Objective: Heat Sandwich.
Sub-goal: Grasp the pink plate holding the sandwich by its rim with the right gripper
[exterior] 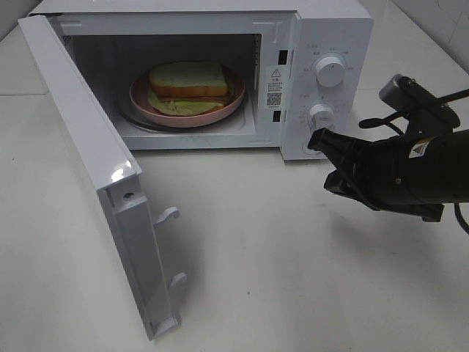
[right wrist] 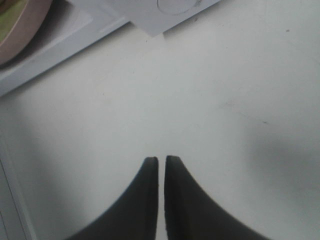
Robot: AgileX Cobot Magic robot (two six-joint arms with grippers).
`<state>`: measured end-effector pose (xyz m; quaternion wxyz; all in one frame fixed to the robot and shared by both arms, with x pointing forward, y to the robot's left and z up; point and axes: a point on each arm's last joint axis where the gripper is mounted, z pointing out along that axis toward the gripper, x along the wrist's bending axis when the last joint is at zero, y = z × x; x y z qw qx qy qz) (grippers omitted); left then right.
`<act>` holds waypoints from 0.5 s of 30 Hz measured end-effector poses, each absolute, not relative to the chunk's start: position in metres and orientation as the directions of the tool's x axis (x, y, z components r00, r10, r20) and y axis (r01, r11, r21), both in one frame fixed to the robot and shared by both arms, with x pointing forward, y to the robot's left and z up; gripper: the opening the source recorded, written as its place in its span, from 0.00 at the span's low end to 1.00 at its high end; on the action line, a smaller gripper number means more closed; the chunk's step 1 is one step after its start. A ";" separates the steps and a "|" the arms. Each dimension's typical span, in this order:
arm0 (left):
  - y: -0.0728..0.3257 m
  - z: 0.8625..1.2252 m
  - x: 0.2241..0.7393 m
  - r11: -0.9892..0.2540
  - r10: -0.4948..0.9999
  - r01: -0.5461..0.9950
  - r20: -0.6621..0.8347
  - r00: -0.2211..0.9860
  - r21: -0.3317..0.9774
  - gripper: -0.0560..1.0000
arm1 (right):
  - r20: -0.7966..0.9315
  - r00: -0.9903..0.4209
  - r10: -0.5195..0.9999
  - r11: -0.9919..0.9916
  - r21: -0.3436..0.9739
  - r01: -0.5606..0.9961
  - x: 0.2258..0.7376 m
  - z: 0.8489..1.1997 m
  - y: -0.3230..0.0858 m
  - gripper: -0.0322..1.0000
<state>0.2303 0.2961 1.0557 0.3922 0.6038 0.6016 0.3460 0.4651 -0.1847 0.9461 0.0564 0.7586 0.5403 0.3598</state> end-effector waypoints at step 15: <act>0.296 1.056 0.230 0.031 0.998 0.455 -0.054 0.037 0.890 0.99 | 0.269 -0.102 0.958 -0.002 0.362 0.932 0.461 0.979 -0.176 0.16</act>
